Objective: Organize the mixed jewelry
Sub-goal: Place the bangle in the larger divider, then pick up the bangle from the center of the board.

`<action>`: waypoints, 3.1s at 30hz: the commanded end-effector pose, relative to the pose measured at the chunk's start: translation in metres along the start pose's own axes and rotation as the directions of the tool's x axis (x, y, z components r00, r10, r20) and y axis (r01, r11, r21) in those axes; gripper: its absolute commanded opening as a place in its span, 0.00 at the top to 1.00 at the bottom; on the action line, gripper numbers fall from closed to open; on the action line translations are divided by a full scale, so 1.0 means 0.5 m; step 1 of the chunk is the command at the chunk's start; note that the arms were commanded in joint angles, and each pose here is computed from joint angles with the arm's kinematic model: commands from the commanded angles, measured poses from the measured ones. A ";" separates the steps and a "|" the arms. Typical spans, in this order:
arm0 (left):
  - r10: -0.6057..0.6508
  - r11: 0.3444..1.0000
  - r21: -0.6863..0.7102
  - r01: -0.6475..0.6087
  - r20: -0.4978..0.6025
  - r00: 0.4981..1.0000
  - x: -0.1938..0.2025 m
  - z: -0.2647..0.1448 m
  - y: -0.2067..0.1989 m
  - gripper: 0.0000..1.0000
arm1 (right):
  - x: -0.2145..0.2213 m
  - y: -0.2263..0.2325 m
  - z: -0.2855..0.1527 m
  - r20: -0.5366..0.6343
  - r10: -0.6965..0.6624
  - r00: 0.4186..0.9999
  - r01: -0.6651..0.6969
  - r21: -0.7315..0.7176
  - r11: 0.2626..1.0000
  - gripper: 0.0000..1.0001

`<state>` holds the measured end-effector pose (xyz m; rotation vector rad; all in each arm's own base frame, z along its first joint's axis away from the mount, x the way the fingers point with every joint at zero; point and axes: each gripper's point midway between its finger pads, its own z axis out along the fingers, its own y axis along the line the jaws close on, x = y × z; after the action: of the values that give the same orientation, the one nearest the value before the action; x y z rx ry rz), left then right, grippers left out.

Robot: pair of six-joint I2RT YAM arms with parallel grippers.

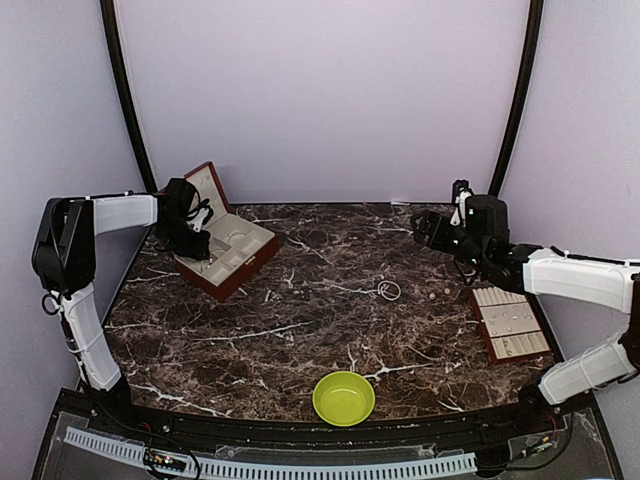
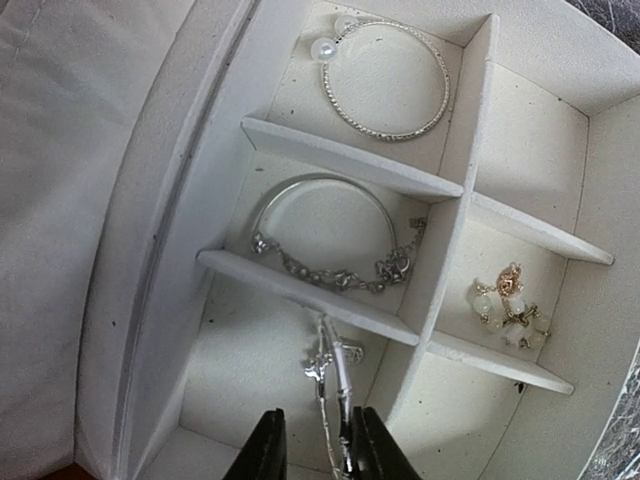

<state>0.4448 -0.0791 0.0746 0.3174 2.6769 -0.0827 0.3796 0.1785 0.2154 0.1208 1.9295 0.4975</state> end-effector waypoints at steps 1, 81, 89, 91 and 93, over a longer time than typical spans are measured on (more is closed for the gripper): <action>0.008 1.000 -0.030 -0.007 0.053 0.999 -0.029 -0.033 0.008 0.73 | -0.033 0.015 0.006 0.043 0.010 0.999 -0.009 -0.021 1.000 0.09; -0.080 0.884 0.400 -0.243 0.640 0.764 -0.130 -0.480 -0.269 0.20 | 0.230 -0.038 -0.026 -0.450 0.097 0.888 0.030 0.266 0.963 0.38; -0.018 0.929 0.305 -0.212 0.608 0.794 -0.093 -0.418 -0.238 0.21 | 0.263 -0.043 0.014 -0.479 0.084 0.874 0.067 0.290 0.955 0.44; -0.012 0.934 0.288 -0.210 0.614 0.789 -0.094 -0.420 -0.232 0.21 | 0.271 -0.045 0.027 -0.488 0.078 0.869 0.082 0.298 0.951 0.46; -0.010 0.933 0.290 -0.213 0.613 0.790 -0.092 -0.418 -0.233 0.21 | 0.275 -0.042 0.043 -0.494 0.072 0.867 0.093 0.301 0.949 0.48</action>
<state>0.3741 -0.1859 0.2785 0.4449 2.0059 -0.5876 0.3278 0.1960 0.0757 0.2059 2.5584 0.2140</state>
